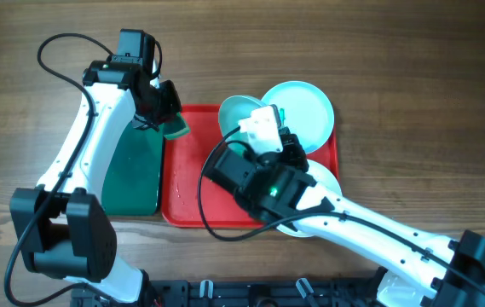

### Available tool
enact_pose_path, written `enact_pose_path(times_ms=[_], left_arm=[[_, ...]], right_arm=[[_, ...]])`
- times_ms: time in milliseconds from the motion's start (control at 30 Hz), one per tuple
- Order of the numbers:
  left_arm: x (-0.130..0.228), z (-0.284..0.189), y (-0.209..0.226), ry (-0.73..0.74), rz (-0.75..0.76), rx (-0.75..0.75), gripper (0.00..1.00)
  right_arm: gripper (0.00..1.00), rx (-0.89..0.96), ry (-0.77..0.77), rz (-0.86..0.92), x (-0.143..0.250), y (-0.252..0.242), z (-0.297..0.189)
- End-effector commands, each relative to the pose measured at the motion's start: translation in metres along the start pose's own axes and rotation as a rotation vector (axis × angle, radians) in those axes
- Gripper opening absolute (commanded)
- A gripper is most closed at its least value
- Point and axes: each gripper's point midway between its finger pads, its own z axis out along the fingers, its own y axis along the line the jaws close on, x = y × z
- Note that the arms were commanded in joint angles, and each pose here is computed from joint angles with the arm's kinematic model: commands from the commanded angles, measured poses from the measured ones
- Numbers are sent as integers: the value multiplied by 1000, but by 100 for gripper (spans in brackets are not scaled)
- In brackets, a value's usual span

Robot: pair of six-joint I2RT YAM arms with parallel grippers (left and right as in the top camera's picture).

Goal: Clean dirty plates on tray and stack at the side
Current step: 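Lift the scrubbed plate with right gripper and tilt it to drain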

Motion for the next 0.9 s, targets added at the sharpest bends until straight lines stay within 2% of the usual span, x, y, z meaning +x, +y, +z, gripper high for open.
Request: enact_pose_path(times_ms=[0, 267, 400, 600, 667, 733, 767, 833, 867], left_arm=[[-6, -11, 0, -32, -4, 3, 4], [-6, -11, 0, -32, -4, 2, 4], [-6, -11, 0, -32, -4, 2, 4], [-6, -11, 0, -32, -4, 2, 4], [-4, -11, 1, -24, -5, -1, 4], [-3, -11, 2, -22, -6, -2, 4], [-3, -11, 2, -21, -5, -3, 4], [-3, -11, 2, -22, -5, -3, 4], [-3, -11, 2, -22, -5, -2, 4]], right_arm=[[4, 71, -64, -9, -17, -18, -8], [4, 76, -69, -7, -18, -18, -8], [4, 166, -119, -40, -28, -33, -10], [4, 181, -144, -44, -36, -33, -12], [4, 83, -119, -47, -31, -14, -13], [4, 69, -124, -33, -31, -11, -14], [4, -25, -90, -52, -22, 7, -18], [4, 42, -106, -1, -23, -6, -18], [4, 29, -97, -40, -21, -3, -19]])
